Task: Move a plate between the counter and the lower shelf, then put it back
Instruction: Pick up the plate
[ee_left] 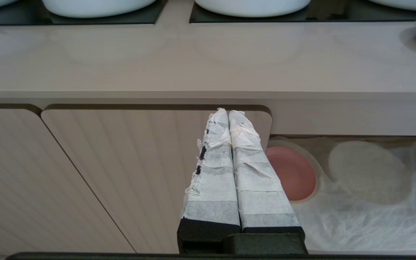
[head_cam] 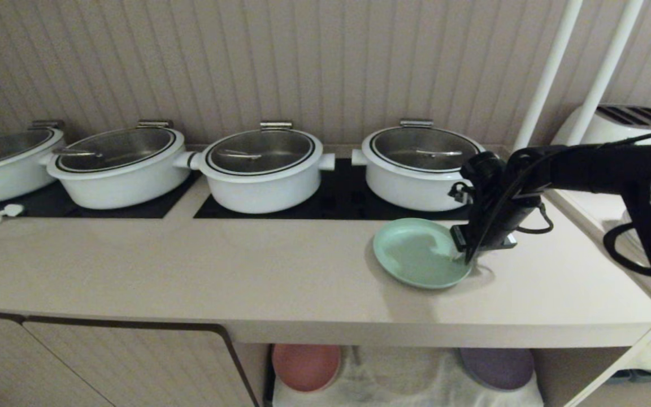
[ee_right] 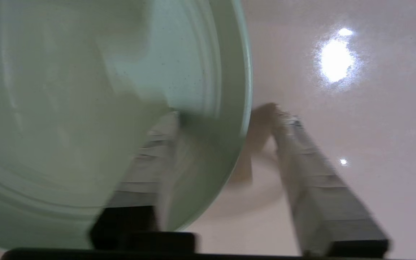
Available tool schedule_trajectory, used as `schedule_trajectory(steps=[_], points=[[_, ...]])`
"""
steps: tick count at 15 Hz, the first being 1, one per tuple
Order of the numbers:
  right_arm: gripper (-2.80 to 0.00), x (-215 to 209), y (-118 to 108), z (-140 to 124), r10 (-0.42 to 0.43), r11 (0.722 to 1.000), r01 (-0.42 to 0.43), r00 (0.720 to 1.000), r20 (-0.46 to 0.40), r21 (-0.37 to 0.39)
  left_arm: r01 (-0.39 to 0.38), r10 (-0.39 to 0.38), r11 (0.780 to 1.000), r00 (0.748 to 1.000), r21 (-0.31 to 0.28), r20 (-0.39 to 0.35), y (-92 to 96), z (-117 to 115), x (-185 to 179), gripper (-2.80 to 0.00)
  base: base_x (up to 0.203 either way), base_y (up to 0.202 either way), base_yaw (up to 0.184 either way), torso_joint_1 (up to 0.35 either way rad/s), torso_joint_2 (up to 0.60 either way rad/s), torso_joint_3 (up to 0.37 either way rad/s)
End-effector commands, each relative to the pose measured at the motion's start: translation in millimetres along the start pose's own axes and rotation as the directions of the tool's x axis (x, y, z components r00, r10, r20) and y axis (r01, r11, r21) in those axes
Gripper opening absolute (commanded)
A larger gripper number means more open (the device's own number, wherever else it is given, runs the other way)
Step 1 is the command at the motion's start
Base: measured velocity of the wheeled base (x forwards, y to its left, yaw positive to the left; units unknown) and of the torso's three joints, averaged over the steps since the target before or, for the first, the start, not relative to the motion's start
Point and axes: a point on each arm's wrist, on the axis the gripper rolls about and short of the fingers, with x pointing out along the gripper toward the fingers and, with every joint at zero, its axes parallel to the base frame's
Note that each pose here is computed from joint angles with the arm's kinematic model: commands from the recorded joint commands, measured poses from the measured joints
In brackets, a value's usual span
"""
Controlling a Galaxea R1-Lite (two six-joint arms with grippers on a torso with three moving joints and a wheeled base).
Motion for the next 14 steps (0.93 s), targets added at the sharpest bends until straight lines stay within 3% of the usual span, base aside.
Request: schedule_trajectory(steps=[1, 14], points=[[-2.8, -2, 0, 0, -0.001, 1.0, 0.001, 1.0, -0.001, -0.001, 0.0, 0.0, 1.0, 1.0, 0.001, 0.0, 0.0, 0, 0, -2.8, 0.0, 0.0, 0.0, 0.0, 0.0, 0.0], [-2.8, -19, -1, -3, -0.001, 1.0, 0.001, 1.0, 0.001, 0.001, 0.0, 0.0, 1.0, 1.0, 0.001, 0.0, 0.0, 0, 0, -2.8, 0.0, 0.0, 0.0, 0.0, 0.0, 0.0]])
